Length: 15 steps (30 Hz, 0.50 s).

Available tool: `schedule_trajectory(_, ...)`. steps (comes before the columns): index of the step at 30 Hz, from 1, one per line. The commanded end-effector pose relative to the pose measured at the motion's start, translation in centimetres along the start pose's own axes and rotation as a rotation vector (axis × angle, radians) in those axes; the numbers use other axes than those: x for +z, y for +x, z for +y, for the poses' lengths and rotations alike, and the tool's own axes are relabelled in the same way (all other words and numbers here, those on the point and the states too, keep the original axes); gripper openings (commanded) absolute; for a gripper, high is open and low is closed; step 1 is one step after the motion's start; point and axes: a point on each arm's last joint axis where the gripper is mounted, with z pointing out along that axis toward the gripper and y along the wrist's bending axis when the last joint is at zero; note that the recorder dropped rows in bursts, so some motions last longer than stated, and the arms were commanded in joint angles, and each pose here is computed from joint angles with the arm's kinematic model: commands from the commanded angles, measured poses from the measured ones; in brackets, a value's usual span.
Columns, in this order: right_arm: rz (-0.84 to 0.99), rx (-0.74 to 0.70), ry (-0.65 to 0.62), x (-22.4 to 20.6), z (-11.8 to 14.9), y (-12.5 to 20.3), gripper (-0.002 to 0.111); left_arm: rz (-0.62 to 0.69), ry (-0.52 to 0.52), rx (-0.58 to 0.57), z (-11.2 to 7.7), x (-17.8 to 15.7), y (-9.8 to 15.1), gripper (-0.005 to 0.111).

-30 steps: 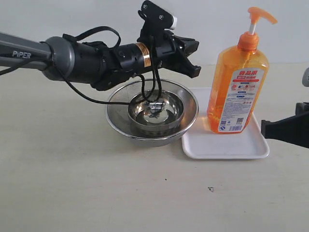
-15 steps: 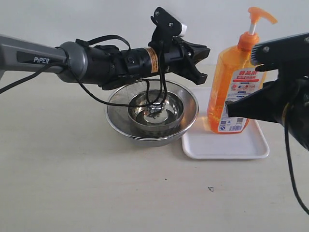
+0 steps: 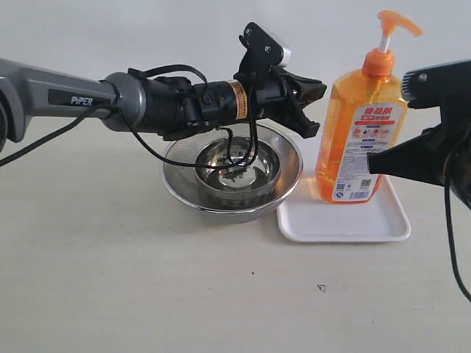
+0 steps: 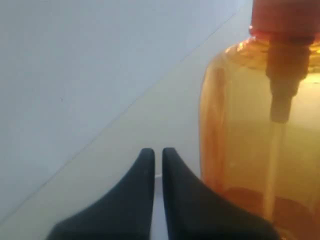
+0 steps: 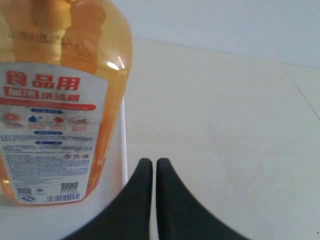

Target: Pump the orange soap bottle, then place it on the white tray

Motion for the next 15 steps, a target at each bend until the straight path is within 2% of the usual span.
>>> schedule_trajectory(1,-0.006,-0.001,0.0,0.1,-0.1,-0.2,0.0,-0.017,0.013,-0.012,-0.4,0.7,-0.2,0.005)
schedule_trajectory(6,-0.011,-0.008,-0.071,0.2,0.7,-1.4,0.0,-0.022,0.002,-0.009,-0.4,0.8,-0.3,0.005)
schedule_trajectory(9,-0.042,-0.013,-0.064,0.4,1.0,-2.7,0.0,-0.023,0.004,-0.008,-0.5,0.8,-0.3,0.005)
schedule_trajectory(15,-0.037,-0.043,-0.034,1.0,1.2,-2.7,0.0,-0.038,0.027,-0.003,-1.1,1.0,-0.6,0.005)
